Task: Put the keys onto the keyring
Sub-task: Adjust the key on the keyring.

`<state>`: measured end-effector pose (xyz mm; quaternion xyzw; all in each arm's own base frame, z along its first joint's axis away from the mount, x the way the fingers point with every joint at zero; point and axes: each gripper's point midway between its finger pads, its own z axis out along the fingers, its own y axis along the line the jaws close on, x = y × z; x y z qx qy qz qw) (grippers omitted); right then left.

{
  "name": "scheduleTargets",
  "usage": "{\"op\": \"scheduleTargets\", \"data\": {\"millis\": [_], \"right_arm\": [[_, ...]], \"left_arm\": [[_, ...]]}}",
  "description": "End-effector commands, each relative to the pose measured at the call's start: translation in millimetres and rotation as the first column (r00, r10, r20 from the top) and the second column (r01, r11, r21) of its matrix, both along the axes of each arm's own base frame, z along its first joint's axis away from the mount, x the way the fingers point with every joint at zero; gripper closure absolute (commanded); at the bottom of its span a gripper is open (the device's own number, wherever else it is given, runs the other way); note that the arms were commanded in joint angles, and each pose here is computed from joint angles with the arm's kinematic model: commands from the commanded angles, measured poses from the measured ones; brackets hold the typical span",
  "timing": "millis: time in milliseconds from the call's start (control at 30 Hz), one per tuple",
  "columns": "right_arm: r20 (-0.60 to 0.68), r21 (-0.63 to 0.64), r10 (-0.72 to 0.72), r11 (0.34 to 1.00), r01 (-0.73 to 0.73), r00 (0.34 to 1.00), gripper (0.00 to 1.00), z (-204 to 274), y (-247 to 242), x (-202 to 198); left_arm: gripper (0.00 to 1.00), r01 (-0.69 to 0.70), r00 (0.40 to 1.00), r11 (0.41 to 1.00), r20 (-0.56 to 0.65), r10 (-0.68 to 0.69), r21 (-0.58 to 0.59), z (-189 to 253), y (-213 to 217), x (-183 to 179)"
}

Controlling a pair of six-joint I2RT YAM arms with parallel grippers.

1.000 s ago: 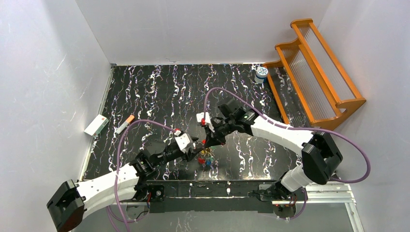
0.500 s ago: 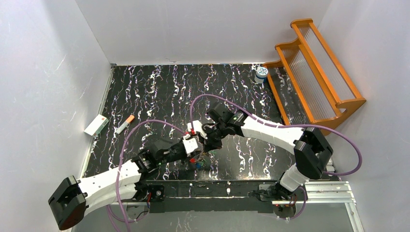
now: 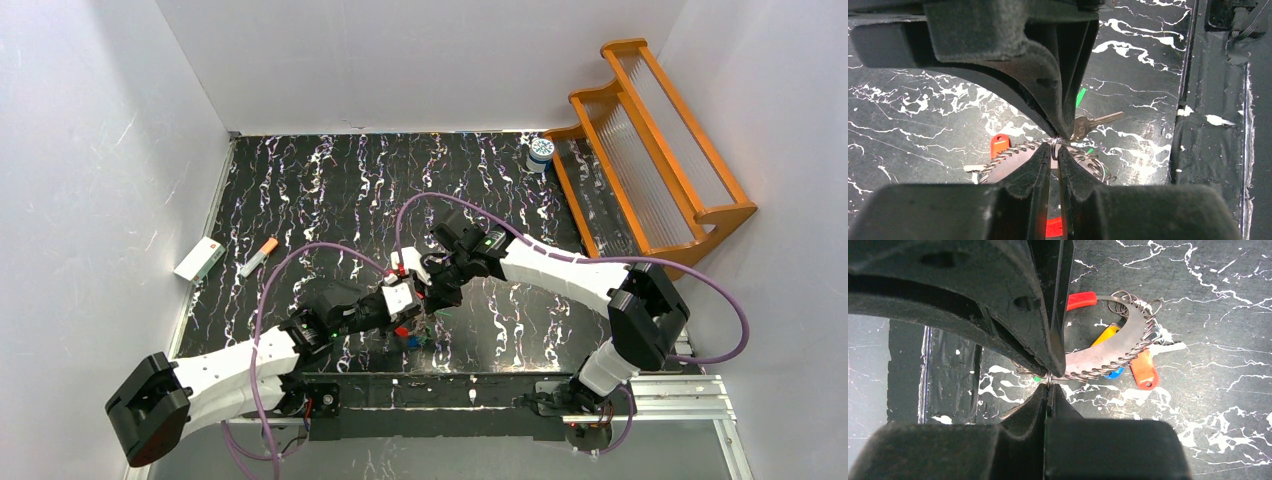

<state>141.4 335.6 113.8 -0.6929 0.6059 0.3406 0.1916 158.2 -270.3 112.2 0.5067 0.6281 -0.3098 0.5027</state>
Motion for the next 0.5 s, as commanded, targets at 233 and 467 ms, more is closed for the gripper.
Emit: {"op": "scheduleTargets", "data": {"millis": [233, 467], "right_arm": [[0.018, 0.104, 0.031, 0.994, -0.032, 0.999, 0.99, 24, 20, -4], [-0.009, 0.211, -0.052, 0.976, 0.052, 0.999, 0.69, 42, 18, 10]], "left_arm": [[1.0, 0.035, 0.999, 0.999, -0.011, -0.035, -0.038, 3, -7, -6], [1.0, -0.012, 1.0, 0.998, -0.021, 0.011, -0.057, 2, -1, -4]]}}
